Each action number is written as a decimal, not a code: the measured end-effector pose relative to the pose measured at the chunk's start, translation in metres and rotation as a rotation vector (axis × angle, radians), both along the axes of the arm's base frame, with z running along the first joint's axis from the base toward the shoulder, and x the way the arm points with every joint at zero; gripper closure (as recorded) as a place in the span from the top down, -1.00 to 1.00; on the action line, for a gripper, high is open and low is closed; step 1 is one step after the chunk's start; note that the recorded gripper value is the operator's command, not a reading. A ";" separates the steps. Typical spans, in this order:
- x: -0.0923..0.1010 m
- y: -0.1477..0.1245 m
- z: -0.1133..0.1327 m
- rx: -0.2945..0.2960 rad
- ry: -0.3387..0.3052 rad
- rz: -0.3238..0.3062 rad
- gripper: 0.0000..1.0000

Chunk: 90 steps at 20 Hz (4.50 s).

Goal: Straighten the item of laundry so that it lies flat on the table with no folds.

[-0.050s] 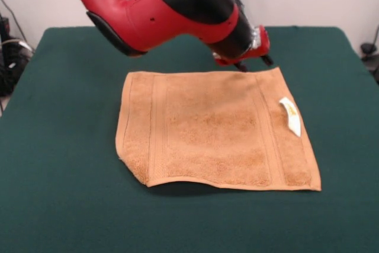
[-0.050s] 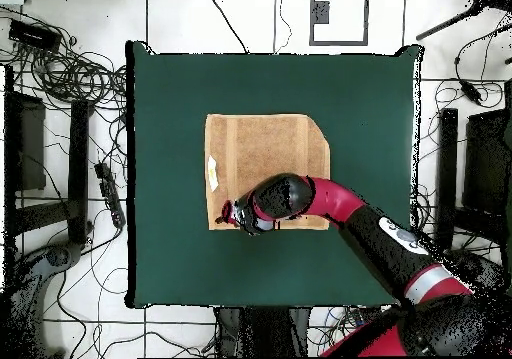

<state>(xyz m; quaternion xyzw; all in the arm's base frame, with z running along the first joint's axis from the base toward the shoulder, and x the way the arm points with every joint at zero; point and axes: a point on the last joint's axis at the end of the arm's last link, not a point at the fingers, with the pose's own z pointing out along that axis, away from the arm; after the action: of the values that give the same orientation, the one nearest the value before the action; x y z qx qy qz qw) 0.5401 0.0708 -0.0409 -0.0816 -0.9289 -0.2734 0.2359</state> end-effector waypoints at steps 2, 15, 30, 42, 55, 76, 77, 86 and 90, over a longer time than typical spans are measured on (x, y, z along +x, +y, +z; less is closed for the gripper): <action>-0.002 0.001 0.003 0.021 0.006 -0.022 1.00; -0.009 0.035 0.001 0.104 -0.037 -0.087 1.00; 0.004 0.052 0.010 0.096 -0.119 -0.087 1.00; 0.011 0.048 -0.007 -0.038 -0.224 0.038 1.00; 0.014 0.050 -0.008 -0.058 -0.220 0.049 1.00; 0.015 0.042 -0.013 -0.039 -0.124 -0.054 1.00; 0.014 0.043 -0.014 -0.042 -0.119 -0.056 1.00; 0.017 0.047 -0.015 -0.075 -0.087 -0.069 1.00; 0.018 0.050 -0.015 -0.099 -0.078 -0.068 1.00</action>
<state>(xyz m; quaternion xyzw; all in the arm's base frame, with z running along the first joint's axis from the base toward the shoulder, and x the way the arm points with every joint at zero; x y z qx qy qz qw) 0.5580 0.1207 -0.0559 -0.1139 -0.9464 -0.2382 0.1859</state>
